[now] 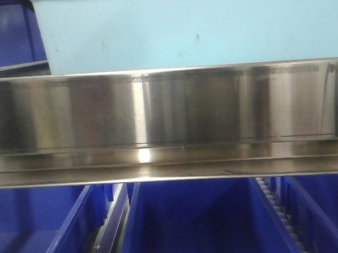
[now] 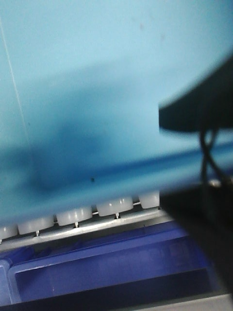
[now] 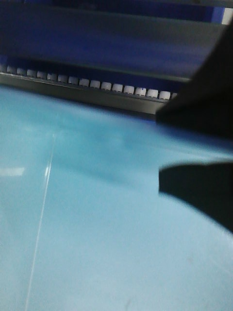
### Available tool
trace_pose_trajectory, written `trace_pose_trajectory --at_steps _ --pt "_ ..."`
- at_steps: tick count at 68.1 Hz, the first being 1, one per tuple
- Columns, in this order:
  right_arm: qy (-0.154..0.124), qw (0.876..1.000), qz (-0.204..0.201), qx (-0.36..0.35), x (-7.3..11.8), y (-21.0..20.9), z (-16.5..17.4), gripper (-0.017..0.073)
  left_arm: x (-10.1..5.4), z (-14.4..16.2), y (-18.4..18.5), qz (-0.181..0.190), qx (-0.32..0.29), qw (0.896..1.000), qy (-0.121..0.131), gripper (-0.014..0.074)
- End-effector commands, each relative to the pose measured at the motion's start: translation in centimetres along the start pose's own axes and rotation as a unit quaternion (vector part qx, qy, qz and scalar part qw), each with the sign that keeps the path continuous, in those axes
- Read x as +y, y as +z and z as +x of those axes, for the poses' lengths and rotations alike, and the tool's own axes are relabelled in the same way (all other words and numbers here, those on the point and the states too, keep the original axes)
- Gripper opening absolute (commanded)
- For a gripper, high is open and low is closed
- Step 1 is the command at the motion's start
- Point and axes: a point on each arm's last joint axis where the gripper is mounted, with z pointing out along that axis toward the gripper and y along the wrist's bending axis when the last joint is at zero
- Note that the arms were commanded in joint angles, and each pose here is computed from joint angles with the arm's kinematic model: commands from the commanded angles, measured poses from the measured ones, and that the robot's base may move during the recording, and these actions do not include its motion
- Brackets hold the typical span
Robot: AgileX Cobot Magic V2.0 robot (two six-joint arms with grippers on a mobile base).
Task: Move two blue bins to right shelf middle
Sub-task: 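Close both grippers on the light-blue bin's side walls, then lift the light-blue bin off the shelf with both grippers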
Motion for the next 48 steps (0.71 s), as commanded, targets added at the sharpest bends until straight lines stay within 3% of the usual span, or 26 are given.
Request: trace_pose_trajectory --at_steps 1,4,28,48 --pt "-0.001 1.000 0.000 -0.003 0.0 -0.4 -0.1 -0.0105 -0.3 -0.1 -0.4 0.006 -0.006 1.000 -0.003 -0.0076" --pt "-0.001 1.000 0.000 -0.002 0.0 -0.4 -0.1 -0.0169 -0.3 -0.1 -0.4 0.006 -0.006 1.000 -0.003 -0.0110" --pt "-0.003 1.000 -0.001 -0.024 0.3 -2.0 0.1 -0.0157 -0.3 -0.1 -2.1 0.010 -0.028 1.000 -0.004 -0.0111" --pt "-0.015 0.991 -0.005 -0.131 1.1 -8.2 -0.2 -0.0157 0.0 -0.4 -9.5 0.030 -0.131 0.991 -0.009 -0.0111"
